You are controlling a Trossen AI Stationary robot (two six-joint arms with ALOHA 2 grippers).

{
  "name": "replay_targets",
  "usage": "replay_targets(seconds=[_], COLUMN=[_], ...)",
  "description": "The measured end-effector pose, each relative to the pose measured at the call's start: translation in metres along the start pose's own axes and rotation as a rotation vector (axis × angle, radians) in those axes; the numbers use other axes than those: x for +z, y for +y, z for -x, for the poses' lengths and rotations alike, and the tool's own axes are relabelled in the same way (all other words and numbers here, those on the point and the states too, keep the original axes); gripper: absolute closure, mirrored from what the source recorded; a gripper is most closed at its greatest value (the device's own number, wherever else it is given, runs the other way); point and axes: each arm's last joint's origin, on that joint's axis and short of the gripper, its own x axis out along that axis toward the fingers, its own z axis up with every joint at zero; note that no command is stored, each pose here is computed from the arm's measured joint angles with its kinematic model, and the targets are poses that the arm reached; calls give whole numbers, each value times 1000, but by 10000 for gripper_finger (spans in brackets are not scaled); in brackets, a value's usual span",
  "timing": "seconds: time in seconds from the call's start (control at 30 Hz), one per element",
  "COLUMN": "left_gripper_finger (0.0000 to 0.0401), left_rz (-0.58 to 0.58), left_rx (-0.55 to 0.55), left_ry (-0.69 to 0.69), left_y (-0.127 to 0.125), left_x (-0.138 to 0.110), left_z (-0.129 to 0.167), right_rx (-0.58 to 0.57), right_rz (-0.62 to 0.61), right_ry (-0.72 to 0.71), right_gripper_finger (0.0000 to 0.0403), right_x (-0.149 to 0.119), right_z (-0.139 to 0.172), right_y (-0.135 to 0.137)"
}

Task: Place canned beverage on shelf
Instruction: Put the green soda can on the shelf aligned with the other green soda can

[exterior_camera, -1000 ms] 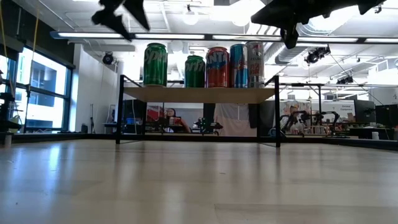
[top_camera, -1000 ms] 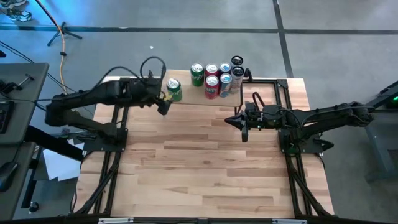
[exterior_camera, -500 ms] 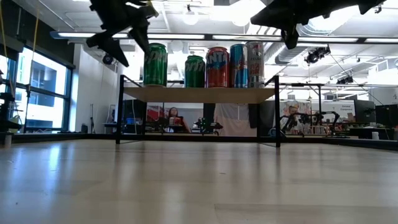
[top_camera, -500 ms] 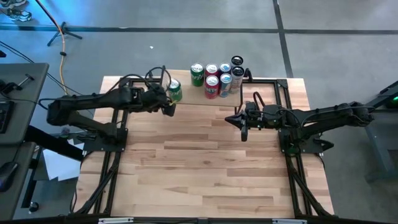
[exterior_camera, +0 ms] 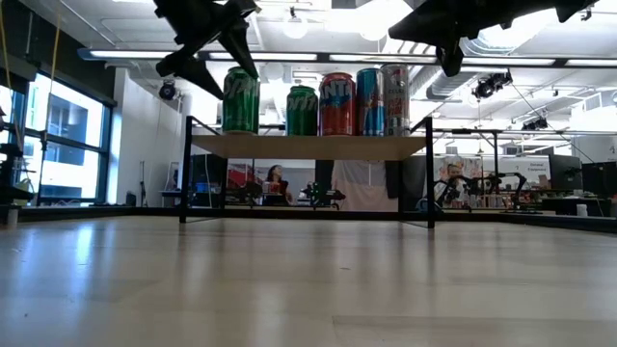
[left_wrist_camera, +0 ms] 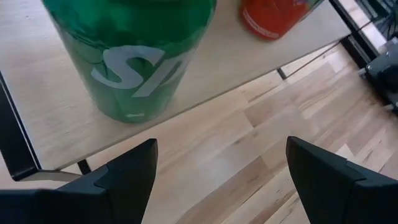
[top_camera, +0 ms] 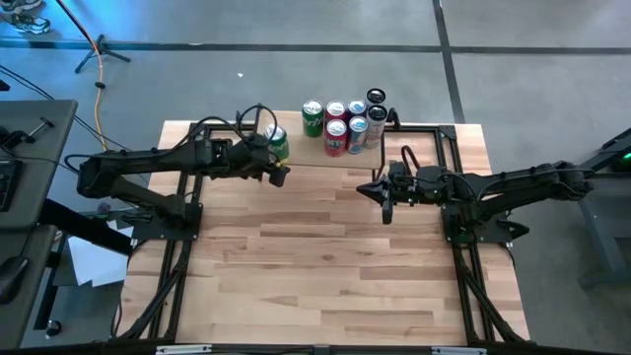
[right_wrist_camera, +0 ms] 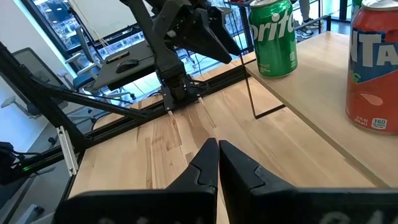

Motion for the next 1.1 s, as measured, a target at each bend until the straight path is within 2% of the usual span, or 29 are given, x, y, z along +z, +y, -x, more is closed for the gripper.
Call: replay_targets(seconds=[0.4, 0.6, 0.87, 1.0, 1.1], left_gripper_finger=[91, 88, 35, 8, 5], left_rz=[-114, -122, -156, -156, -120], left_rx=[-65, -30, 99, 114, 114], left_ry=[78, 75, 87, 73, 71], left_y=[-1, 1, 10, 11, 11], left_x=[-3, -3, -8, -8, -8], left_z=[0, 0, 1, 1, 1], right_rx=[0, -1, -1, 0, 0], right_rz=[-26, -26, -26, -26, -26], right_ry=[0, 0, 0, 0, 0], right_gripper_finger=[403, 403, 403, 403, 403], right_x=[0, 0, 0, 0, 0], right_z=[0, 0, 0, 0, 0], right_y=[0, 0, 0, 0, 0])
